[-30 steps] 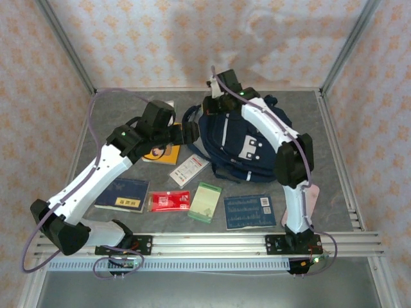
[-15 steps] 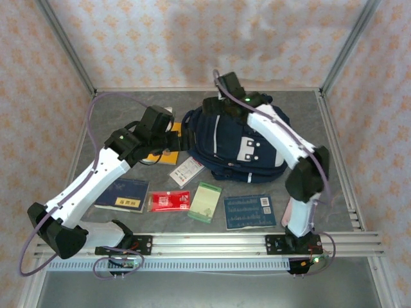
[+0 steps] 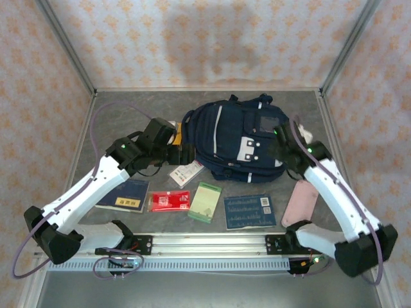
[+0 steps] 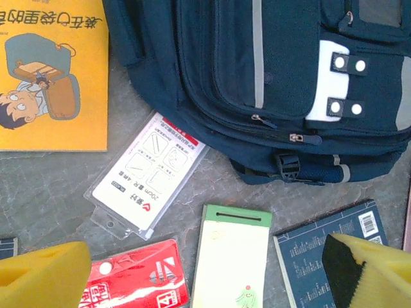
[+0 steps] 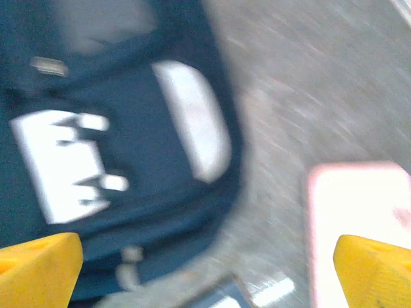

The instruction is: Pack the student bag

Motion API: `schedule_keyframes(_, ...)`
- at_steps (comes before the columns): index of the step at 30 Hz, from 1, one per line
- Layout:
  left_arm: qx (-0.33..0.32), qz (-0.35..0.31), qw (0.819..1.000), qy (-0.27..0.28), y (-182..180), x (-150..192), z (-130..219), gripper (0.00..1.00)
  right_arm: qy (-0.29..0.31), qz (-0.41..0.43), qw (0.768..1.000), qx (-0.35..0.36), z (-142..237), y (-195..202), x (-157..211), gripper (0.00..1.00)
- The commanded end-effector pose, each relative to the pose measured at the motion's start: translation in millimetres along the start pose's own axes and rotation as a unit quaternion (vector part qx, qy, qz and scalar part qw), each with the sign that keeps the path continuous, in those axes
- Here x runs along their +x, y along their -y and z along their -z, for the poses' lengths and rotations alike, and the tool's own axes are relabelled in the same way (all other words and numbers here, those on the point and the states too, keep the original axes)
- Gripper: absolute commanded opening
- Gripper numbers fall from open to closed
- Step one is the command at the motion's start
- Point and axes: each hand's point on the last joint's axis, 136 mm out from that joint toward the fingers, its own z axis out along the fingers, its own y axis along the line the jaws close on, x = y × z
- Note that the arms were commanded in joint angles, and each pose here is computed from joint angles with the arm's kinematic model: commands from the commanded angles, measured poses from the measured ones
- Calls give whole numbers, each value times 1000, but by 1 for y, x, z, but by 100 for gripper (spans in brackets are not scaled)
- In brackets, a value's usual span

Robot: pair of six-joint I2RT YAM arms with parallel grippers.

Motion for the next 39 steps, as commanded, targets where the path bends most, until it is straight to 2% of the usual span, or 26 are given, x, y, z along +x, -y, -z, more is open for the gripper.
schedule_keyframes(1, 7, -7, 1000, -19, 5, 11, 1, 94, -37, -110, 989, 94, -11, 68, 37, 100)
schedule_keyframes(3, 12, -11, 1000, -26, 10, 12, 0, 94, -46, -124, 982, 132, -19, 91, 48, 100)
schedule_keyframes(6, 19, -15, 999, -33, 16, 13, -2, 94, -81, -121, 978, 150, -35, 101, 60, 100)
schedule_keyframes(11, 27, -17, 999, -41, 18, 19, -7, 94, -101, -129, 975, 149, -45, 99, 61, 100)
schedule_keyframes(21, 37, -2, 998, -46, 17, 28, -12, 95, -176, -168, 954, 172, -85, 102, 71, 99)
schedule_keyframes(29, 30, -9, 998, -50, 14, 31, -13, 95, -219, -207, 945, 130, -118, 81, 67, 92)
schedule_keyframes(39, 19, -12, 998, -54, 9, 34, -17, 95, -216, -297, 926, 91, -145, 58, 37, 85)
